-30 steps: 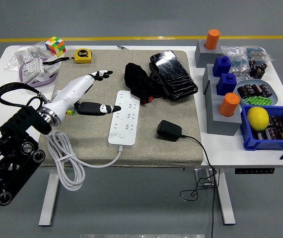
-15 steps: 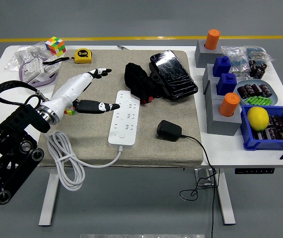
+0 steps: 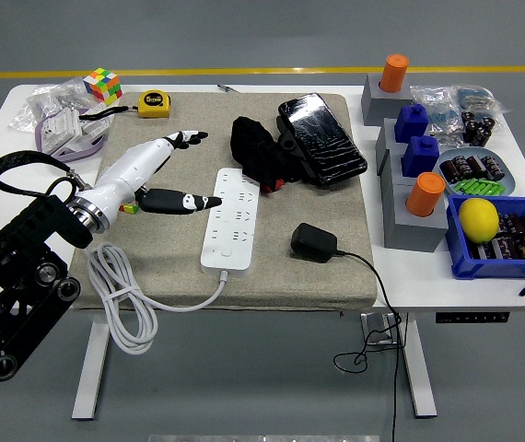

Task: Pull the plug out and thorw away

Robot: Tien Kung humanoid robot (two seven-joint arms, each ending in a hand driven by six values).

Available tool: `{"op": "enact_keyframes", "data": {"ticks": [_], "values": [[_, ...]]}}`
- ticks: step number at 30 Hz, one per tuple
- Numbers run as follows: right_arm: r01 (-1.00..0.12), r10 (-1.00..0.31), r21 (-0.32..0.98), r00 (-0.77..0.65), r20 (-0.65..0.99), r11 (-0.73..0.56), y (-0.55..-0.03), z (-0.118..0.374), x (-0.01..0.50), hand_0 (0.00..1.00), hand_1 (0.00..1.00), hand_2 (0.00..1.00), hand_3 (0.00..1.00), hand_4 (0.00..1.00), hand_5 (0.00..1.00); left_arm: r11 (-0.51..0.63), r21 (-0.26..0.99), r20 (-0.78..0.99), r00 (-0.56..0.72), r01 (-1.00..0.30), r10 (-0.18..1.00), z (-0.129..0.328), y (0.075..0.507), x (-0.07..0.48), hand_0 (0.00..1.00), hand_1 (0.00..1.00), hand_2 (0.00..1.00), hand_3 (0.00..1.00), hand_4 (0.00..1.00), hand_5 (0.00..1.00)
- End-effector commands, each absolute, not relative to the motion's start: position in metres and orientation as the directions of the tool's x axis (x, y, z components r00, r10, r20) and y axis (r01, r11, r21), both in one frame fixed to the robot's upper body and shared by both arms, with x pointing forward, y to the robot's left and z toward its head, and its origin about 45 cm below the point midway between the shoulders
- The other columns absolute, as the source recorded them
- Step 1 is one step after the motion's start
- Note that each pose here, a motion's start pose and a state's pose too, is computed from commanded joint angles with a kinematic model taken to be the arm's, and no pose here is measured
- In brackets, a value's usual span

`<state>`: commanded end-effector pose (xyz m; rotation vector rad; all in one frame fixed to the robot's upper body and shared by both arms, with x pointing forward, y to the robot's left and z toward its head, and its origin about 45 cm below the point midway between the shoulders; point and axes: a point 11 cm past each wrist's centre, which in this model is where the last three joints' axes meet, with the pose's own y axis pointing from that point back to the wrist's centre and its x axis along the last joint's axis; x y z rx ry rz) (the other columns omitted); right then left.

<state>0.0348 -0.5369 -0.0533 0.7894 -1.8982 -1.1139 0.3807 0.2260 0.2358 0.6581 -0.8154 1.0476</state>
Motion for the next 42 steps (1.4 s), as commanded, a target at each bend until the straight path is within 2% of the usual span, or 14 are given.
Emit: {"op": "enact_keyframes", "data": {"ticks": [42], "values": [[-0.111,-0.803,0.899,-0.506,0.316,0.423,-0.5342,-0.0557,0.0291,0.569,0.659,0.664,0.575,0.991,0.465,0.35,0.102,0.82,0.278,-0.931,0.501,0.2287,0.2281,0.3785,0.86,0.868,0.901,0.911,0.998,0.499]]}}
